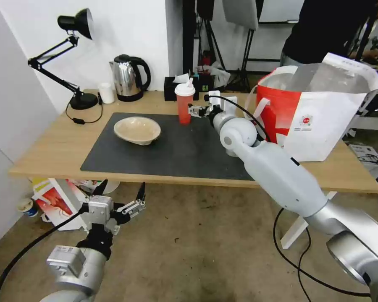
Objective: Pick up the trash from the table and place it into the takeout bag.
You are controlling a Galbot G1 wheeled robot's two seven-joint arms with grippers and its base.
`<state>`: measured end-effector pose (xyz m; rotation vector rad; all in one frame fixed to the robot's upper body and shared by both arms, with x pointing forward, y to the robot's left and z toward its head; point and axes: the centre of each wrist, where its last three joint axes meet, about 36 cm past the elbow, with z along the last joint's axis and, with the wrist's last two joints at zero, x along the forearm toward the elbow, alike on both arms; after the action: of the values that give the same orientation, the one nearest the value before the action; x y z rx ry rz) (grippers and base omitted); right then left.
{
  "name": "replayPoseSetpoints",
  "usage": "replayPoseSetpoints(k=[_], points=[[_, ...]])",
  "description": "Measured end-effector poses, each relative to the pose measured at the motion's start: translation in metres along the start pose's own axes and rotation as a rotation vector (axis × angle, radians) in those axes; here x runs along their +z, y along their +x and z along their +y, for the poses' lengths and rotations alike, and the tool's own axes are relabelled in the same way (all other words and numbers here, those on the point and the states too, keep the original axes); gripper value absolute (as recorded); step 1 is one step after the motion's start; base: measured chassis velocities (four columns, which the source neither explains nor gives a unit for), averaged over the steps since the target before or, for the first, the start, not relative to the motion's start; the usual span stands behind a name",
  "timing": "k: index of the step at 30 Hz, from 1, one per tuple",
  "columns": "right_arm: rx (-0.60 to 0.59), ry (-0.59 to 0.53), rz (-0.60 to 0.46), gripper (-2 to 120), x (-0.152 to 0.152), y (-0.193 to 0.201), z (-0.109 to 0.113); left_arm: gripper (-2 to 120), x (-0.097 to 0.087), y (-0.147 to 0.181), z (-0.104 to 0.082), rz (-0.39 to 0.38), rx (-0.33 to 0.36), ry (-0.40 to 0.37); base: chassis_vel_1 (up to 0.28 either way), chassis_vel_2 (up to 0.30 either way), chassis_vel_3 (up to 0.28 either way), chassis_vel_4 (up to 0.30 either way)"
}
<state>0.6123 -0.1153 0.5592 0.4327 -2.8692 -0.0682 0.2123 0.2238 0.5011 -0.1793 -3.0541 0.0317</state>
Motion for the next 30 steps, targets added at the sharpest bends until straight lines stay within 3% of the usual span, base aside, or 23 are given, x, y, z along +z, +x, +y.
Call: replayPoseSetpoints(k=[21,30], points=[[-0.005,-0.020,0.066,100,0.012,-0.049,0.008,100,0.001,-0.003,-0.002,-0.008,0.009,0.004,0.000,0.000,0.000,0.000],[-0.021,-0.012,0.060,100,0.010,-0.071,0.026,100,0.002,-0.005,-0.002,-0.014,0.012,0.009,0.000,0.000,0.000,0.000]])
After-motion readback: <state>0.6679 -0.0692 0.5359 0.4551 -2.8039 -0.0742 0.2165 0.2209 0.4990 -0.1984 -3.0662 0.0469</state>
